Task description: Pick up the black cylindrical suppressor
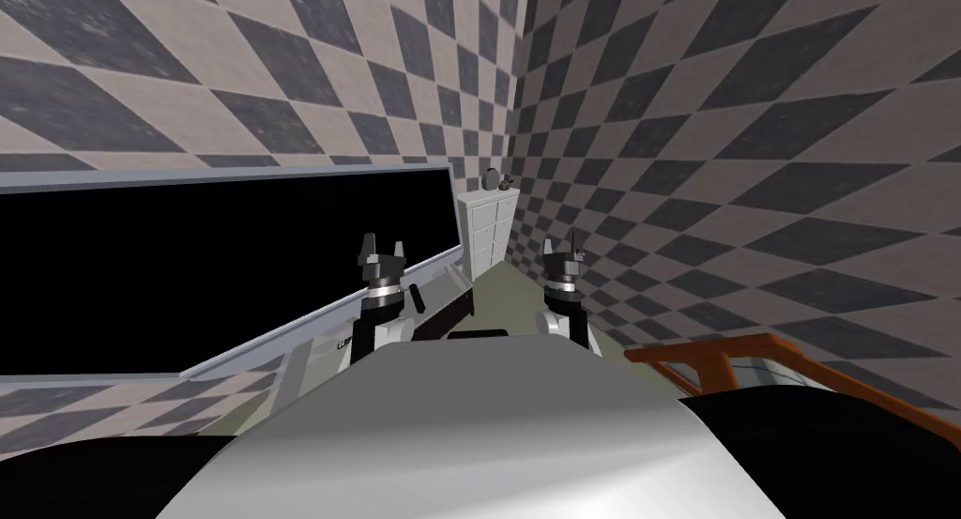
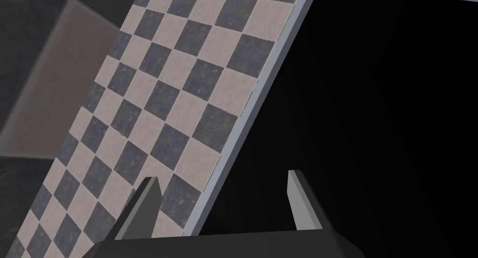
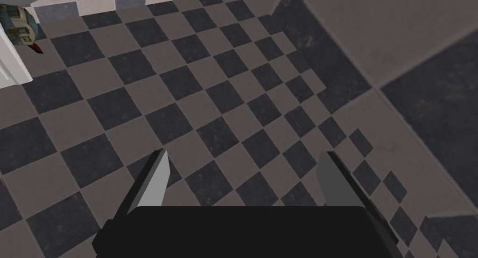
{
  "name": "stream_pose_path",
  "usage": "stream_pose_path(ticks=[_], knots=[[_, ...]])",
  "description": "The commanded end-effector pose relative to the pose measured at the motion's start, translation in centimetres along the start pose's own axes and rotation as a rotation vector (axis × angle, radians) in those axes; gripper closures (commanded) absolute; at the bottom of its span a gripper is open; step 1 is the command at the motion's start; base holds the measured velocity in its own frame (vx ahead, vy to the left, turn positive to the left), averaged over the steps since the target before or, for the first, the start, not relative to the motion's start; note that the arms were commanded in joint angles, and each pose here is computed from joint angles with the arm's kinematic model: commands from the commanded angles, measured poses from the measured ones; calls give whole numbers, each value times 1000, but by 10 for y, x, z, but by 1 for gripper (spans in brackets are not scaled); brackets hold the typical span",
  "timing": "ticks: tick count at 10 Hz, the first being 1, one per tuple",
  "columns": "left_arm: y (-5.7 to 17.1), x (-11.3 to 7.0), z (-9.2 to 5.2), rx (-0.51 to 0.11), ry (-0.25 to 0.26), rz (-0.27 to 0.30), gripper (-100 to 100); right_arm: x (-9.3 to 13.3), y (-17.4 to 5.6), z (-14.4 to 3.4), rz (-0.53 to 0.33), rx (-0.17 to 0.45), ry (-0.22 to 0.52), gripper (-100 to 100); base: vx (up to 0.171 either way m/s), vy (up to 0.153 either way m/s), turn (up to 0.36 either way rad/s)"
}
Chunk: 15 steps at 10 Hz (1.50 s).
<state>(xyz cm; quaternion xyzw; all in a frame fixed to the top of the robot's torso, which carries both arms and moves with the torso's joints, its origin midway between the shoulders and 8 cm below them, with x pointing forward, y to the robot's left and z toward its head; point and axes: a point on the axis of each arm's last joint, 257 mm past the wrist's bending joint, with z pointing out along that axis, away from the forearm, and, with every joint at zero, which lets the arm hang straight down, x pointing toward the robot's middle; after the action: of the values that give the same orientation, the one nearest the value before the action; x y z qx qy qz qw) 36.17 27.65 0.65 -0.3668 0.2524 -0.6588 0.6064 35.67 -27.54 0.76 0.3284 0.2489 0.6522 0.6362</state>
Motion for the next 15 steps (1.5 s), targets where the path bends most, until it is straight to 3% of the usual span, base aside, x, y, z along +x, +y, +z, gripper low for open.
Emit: stream_pose_path(ticks=[1,5,8,12,13,15], knots=[[4,6,-2,-13,34,-9,-100,0,0,0,0,0,0,0,-39,12,-151],[23,19,-11,-62,99,-69,-100,0,0,0,0,0,0,0,-119,41,-187],[47,30,-26,-131,150,-141,-100,0,0,0,0,0,0,0,-147,54,-248],[96,44,-61,-285,215,-249,-100,0,0,0,0,0,0,0,-157,35,-306],[96,44,-62,-285,216,-250,-100,0,0,0,0,0,0,0,-91,16,-82],[125,49,-88,-390,238,-304,-100,0,0,0,0,0,0,0,-84,15,-271]])
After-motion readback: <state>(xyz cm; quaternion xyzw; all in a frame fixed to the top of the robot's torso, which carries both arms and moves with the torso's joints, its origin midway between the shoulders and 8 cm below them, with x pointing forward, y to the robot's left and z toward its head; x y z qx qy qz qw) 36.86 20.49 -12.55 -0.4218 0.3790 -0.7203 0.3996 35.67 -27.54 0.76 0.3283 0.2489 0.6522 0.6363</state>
